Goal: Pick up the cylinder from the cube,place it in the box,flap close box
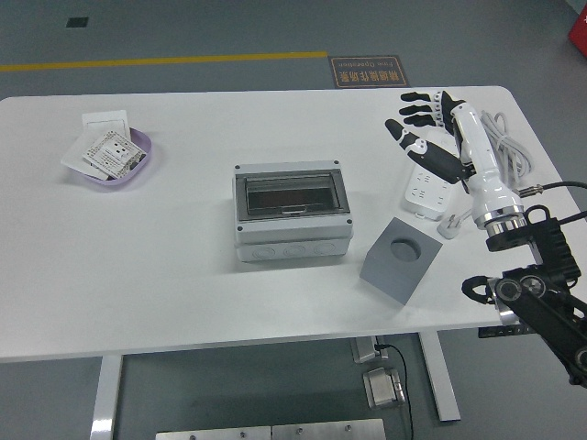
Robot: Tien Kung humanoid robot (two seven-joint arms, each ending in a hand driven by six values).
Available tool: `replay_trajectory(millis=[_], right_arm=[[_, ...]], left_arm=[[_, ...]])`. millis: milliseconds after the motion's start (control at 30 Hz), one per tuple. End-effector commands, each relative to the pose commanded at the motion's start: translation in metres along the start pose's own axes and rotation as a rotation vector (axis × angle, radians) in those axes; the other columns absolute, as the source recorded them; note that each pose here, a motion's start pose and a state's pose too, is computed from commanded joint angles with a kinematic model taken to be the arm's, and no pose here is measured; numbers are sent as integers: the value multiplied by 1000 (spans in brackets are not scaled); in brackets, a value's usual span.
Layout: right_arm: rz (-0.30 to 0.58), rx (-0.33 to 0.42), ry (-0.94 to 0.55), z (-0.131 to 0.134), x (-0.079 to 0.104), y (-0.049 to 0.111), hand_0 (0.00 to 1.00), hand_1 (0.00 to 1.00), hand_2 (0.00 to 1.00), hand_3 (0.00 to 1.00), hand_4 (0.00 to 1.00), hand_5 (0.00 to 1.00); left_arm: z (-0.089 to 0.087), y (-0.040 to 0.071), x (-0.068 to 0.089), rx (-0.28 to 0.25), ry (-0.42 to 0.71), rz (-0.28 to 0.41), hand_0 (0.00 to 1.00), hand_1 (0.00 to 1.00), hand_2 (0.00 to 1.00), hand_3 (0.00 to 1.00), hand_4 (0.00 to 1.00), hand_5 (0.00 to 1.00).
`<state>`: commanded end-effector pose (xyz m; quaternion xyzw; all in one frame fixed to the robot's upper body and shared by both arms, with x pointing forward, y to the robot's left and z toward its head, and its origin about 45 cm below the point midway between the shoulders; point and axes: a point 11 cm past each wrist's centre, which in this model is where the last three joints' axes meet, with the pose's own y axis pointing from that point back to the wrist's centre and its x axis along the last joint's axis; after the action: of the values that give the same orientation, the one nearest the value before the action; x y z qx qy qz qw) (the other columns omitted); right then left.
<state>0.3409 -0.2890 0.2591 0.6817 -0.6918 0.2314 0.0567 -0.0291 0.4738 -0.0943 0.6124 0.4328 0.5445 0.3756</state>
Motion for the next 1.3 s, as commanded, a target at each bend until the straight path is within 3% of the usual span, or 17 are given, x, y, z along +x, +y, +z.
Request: replay_trajectory(millis=[133, 233, 567, 600, 633, 800, 833, 1300], right_arm=[[82, -56, -94, 24, 19, 17, 598, 551, 596, 655, 911, 559], [106, -87, -187, 37, 22, 27, 599, 558, 597, 653, 912, 568], [119, -188, -449, 50, 19, 30, 606, 580, 606, 658, 913, 570], [120, -194, -459, 50, 20, 30, 606, 580, 606, 658, 913, 570], [119, -198, -462, 50, 20, 30, 667, 624, 647, 708, 917, 561], [108, -195, -446, 46, 21, 26, 667, 624, 647, 708, 917, 561], [106, -192, -441, 45, 20, 26, 762, 685, 720, 740, 922, 534], [94, -173, -379, 37, 19, 21, 789, 701, 729, 752, 922, 548]], left_arm=[[-3, 0, 3, 4, 1, 6, 650, 699, 586, 581, 554, 158], [-4, 0, 4, 4, 1, 10, 650, 700, 585, 582, 552, 158], [-6, -1, 4, 5, 11, 8, 649, 700, 585, 581, 551, 158], [-7, -1, 3, 6, 12, 7, 649, 700, 585, 581, 551, 158], [-8, -1, 3, 7, 14, 6, 649, 700, 584, 581, 549, 149], [-9, -1, 1, 8, 14, 2, 649, 700, 584, 581, 549, 149], [-8, -1, 1, 7, 14, 1, 649, 699, 582, 581, 535, 127], [5, 1, 5, -18, 15, 10, 649, 694, 581, 580, 528, 118]])
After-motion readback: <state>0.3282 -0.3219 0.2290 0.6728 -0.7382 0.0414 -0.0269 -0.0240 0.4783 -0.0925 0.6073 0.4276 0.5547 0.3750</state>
